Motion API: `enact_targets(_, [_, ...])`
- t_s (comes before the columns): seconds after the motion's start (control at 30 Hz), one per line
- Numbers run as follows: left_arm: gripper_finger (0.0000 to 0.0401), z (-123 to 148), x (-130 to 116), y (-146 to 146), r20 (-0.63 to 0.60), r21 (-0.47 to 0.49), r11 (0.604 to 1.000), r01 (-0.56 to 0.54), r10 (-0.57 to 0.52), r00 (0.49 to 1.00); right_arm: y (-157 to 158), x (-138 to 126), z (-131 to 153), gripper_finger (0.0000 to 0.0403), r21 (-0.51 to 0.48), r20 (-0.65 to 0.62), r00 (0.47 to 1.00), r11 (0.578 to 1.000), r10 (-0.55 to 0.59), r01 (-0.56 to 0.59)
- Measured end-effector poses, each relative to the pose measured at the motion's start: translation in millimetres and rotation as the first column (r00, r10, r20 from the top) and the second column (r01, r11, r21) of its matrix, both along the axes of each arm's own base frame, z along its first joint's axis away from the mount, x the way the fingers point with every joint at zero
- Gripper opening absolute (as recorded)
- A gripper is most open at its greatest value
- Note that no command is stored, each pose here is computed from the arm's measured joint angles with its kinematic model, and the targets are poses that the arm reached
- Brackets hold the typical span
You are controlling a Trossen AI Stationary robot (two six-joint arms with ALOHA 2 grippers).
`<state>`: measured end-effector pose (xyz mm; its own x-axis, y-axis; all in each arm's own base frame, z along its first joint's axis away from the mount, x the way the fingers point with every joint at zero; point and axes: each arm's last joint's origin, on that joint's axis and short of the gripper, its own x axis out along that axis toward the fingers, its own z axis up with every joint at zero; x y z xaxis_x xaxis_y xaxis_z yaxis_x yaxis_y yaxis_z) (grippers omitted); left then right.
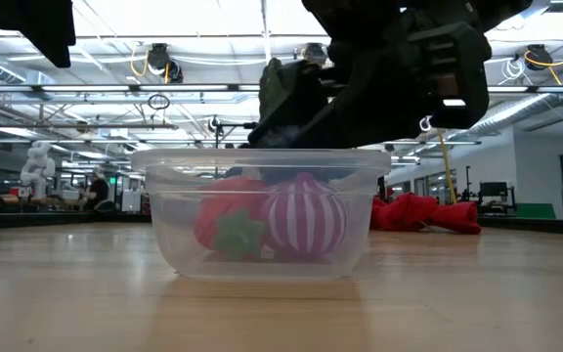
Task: Pick and placing Produce into tupperware
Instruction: Put the grapes into the transparent container, then put the peach into the transparent container
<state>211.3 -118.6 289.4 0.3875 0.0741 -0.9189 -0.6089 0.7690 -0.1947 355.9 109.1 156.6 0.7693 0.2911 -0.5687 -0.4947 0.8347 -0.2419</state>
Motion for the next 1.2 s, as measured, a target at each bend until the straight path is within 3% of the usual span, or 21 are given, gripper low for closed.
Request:
enact_targets(0.4, [0.0175, 0.0, -0.1, 0.3, -0.001, 0.014, 1.0, 0.018, -0.018, 1.0, 2.6, 2.5, 8.6, 0.031, 0.0, 0.082, 0.996, 1.0, 0.017, -0.017])
enact_targets(0.67, [0.0175, -0.3, -0.9, 0.7, -0.01, 0.02, 1.0, 0.021, -0.021, 1.0, 10.6, -17.0, 65.6, 0.0311, 0.014, 0.203, 0.978, 0.998, 0.056, -0.06])
enact_targets(0.93, [0.0175, -0.3, -1.1, 0.4, -0.01, 0.021, 0.999, 0.024, -0.024, 1.0, 38.9, -74.9, 109.3, 0.0311, 0.125, 0.087, 0.989, 0.984, 0.118, -0.129])
enact_targets(1.2, [0.0175, -0.3, -0.9, 0.6, -0.006, 0.028, 0.999, 0.02, -0.02, 1.0, 89.7, -114.8, 93.3, 0.0311, 0.191, -0.122, 0.965, 0.96, 0.231, -0.206])
